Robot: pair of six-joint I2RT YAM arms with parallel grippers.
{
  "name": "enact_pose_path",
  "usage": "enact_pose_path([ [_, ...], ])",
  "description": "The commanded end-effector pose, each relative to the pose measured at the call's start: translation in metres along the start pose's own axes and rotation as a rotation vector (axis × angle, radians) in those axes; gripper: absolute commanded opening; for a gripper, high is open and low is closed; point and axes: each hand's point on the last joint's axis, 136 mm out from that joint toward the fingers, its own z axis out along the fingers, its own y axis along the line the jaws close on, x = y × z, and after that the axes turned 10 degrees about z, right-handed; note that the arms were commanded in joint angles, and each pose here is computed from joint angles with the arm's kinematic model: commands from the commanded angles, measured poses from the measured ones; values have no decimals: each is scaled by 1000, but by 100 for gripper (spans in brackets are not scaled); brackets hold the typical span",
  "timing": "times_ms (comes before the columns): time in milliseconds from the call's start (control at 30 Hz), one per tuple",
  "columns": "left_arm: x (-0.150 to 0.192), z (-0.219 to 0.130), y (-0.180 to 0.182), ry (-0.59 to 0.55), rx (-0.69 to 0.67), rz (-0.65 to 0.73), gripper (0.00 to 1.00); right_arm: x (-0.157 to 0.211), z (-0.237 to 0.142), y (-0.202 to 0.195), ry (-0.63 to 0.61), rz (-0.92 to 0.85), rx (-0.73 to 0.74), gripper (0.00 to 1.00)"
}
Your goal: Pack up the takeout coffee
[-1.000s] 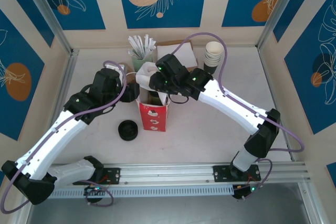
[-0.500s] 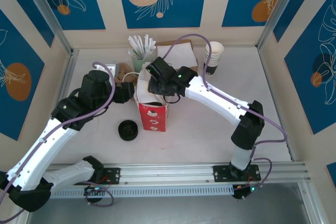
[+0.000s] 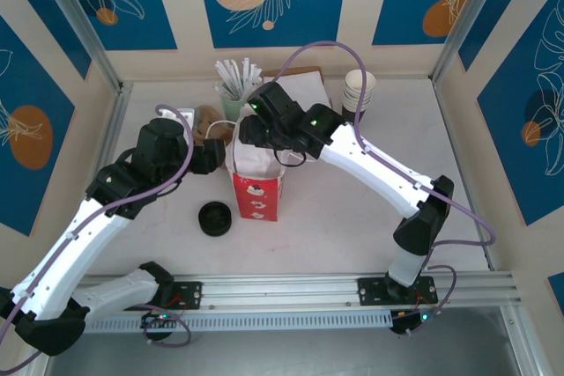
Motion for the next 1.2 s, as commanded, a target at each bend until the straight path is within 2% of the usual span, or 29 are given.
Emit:
enact_pose_path([
  [0, -1, 1, 6, -6, -25, 8, 70, -4, 2, 3, 9, 4, -34, 48],
  [200, -1, 4, 8, -16, -35, 6, 71, -4, 21, -2, 28, 19, -44, 46],
  [300, -2, 6, 6, -17, -30, 2, 71, -2, 38, -6, 67, 46, -53, 41],
  [433, 1, 7, 8, -7, -36, 2, 71, 2, 63, -16, 80, 46, -1, 35],
  [733, 8, 9, 8, 5, -33, -8, 71, 15, 103, -47, 113, 30, 162, 30],
  [900, 10, 8, 9, 6, -37, -10, 71, 10, 90, -41, 95, 11, 161, 30],
  [1167, 7, 10, 13, -8, -59, 1, 71, -20, 19, 10, 7, -53, -5, 33],
])
